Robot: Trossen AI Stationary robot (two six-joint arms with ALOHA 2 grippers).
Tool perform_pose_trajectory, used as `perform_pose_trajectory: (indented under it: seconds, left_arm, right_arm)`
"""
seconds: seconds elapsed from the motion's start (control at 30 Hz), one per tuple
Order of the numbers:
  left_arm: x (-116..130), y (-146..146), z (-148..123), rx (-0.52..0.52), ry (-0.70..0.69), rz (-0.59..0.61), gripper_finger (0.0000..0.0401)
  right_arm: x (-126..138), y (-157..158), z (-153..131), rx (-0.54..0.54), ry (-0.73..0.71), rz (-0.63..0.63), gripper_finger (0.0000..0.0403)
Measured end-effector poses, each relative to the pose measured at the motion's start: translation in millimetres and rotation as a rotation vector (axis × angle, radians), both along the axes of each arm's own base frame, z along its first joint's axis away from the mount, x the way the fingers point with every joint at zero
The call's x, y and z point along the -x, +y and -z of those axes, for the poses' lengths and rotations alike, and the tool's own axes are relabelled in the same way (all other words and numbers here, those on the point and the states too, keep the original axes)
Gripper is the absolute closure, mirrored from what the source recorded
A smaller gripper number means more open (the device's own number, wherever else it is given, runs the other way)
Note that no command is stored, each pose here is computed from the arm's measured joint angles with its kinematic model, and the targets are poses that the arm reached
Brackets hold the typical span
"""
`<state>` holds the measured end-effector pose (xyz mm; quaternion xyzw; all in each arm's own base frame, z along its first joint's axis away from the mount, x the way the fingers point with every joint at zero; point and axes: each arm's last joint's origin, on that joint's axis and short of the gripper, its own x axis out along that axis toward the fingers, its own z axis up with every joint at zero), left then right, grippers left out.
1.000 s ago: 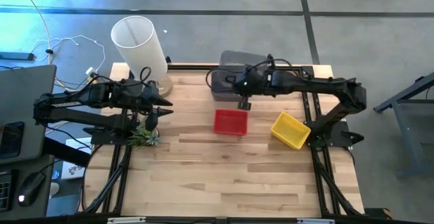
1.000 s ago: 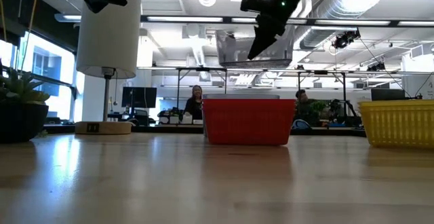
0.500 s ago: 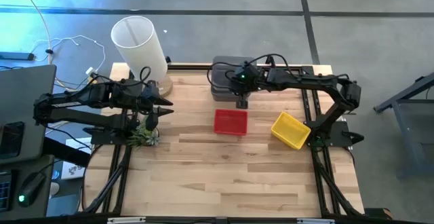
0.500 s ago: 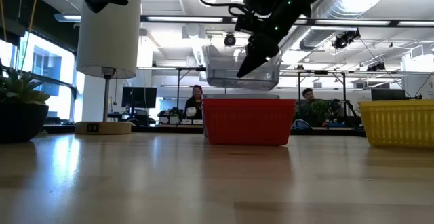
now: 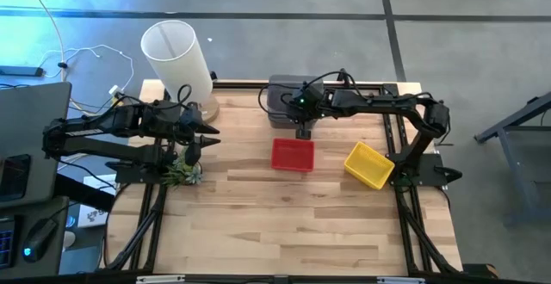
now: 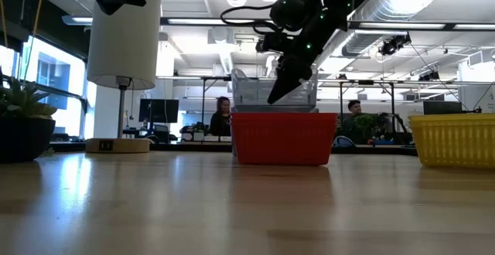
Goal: Stack baskets by color
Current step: Stack the black bin on the stacked black bins
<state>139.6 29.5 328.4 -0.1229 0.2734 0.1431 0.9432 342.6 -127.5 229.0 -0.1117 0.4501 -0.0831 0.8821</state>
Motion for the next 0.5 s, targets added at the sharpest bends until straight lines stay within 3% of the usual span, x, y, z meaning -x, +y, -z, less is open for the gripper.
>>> perform_pose_trajectory:
  seconds: [0.5]
  left_arm:
    - [0.0,0.0,0.0,0.010,-0.002,-0.007,0.0268]
  right_arm:
    - [0.8,-0.4,0.6,0.000,0.008,0.034,0.0399]
